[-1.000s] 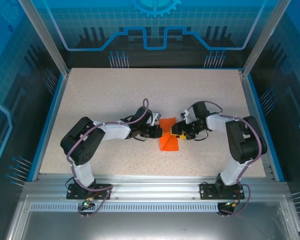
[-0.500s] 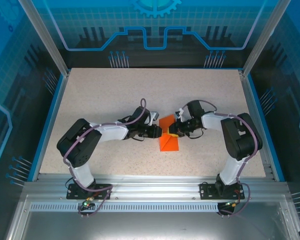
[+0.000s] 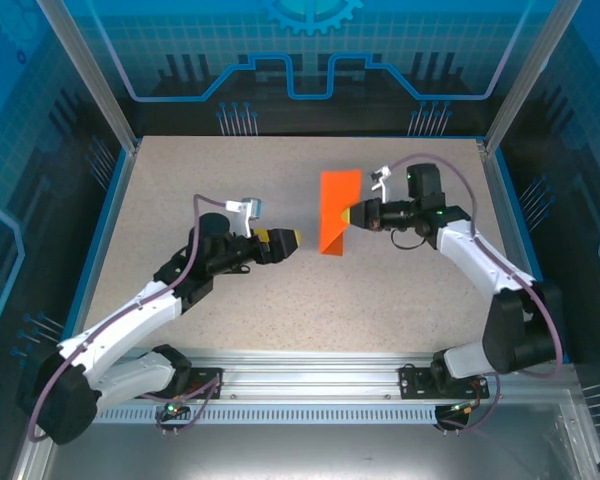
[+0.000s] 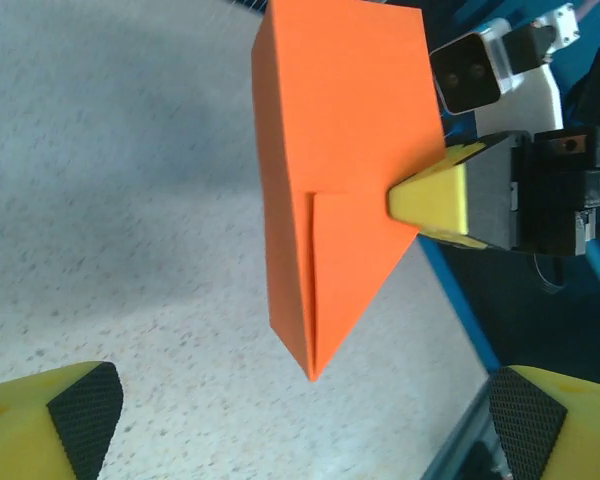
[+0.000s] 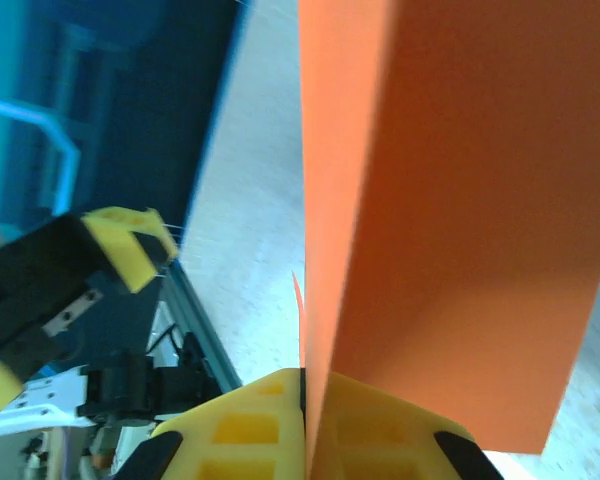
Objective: Fold a paper plane with a square sheet of paper (fold left side to right side)
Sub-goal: Turn over the paper at the center of the table, then third fold the triangle at the center of the table.
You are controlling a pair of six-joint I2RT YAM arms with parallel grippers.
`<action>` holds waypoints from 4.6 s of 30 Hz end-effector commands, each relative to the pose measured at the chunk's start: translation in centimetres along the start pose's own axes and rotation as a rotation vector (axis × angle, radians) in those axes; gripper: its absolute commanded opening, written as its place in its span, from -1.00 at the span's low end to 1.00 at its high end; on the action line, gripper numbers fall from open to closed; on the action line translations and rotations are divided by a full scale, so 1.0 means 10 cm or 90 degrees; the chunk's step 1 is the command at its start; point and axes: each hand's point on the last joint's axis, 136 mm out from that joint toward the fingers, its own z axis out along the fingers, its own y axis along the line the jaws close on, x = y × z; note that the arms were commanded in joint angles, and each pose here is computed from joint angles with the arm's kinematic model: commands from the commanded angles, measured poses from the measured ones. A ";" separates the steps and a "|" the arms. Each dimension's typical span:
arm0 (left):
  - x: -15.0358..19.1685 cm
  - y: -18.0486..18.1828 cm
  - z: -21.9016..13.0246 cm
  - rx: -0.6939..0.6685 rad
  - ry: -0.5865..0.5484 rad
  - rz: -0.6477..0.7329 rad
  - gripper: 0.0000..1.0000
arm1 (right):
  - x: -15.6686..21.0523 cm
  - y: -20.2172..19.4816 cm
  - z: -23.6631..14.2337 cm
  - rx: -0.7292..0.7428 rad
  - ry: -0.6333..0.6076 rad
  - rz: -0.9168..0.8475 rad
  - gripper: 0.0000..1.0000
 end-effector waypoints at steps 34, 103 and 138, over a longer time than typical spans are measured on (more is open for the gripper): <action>0.13 -0.20 0.06 -0.129 0.100 0.126 -0.89 | -0.05 0.10 -0.46 0.213 0.004 -0.020 0.09; 0.83 1.33 0.81 -0.307 0.346 -0.253 0.65 | 0.56 -1.97 1.05 0.372 0.193 0.158 0.25; 1.03 1.36 1.17 -0.269 0.359 -0.308 -0.31 | 0.64 -1.99 1.06 0.363 0.212 0.143 0.24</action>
